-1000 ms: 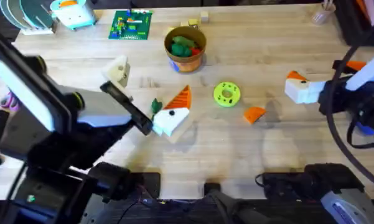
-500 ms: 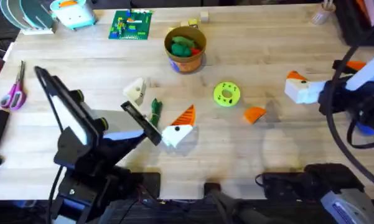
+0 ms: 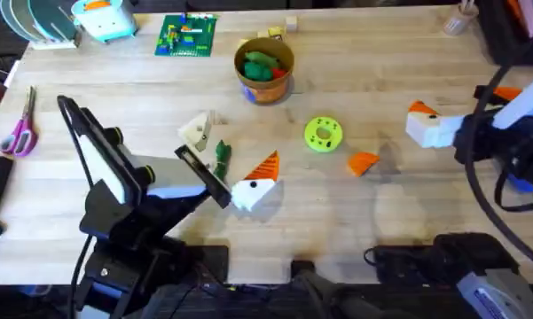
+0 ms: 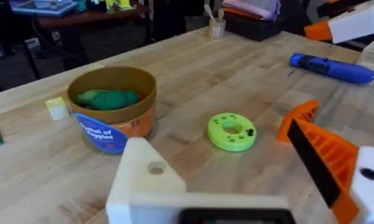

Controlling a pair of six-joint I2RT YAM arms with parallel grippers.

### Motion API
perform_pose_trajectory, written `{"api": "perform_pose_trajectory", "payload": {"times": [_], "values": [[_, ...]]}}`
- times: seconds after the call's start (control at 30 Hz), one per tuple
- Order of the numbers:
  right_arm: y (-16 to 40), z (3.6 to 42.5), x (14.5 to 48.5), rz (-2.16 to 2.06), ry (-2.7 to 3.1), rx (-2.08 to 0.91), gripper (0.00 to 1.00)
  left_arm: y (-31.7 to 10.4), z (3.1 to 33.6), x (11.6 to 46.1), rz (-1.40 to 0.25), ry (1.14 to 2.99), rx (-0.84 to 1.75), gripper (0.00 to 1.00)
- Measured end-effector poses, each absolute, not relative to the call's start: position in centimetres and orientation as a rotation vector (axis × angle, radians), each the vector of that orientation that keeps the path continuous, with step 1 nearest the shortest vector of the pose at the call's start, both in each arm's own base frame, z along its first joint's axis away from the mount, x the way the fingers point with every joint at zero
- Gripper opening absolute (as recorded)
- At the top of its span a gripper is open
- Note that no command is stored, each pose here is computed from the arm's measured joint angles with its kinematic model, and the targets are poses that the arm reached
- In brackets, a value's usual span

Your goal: Pick up the gripper from the table and insert it into the empty holder that is missing its gripper. Then pick up a screw, insert it into the mounting hole, and use the screwdriver to tighten it. Finally, clean up the table by picking up the vegetable and placing it into the bucket.

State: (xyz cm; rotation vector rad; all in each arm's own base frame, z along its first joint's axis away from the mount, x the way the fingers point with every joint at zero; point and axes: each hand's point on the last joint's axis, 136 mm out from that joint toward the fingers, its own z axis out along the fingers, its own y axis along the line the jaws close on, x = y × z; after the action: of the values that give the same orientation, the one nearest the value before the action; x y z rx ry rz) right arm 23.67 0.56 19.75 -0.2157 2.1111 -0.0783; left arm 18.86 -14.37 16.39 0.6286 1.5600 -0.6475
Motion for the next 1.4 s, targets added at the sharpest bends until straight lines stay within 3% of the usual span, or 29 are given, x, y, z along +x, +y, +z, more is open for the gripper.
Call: {"api": "perform_pose_trajectory", "payload": {"times": [0.63, 1.27, 1.4], "values": [[0.6, 19.8, 23.7, -0.078, 2.111, -0.216, 0.989, -14.5, 16.4, 18.8, -0.654, 1.557, 0.634, 0.991], [1.6, 19.2, 23.3, 0.009, 2.138, -0.217, 0.992, -17.9, 16.4, 13.4, -0.988, 1.487, 0.884, 0.991], [3.3, 17.0, 21.2, 0.121, 2.276, -0.269, 0.992, -17.9, 16.3, 13.2, -1.001, 1.488, 0.887, 0.991]]}}
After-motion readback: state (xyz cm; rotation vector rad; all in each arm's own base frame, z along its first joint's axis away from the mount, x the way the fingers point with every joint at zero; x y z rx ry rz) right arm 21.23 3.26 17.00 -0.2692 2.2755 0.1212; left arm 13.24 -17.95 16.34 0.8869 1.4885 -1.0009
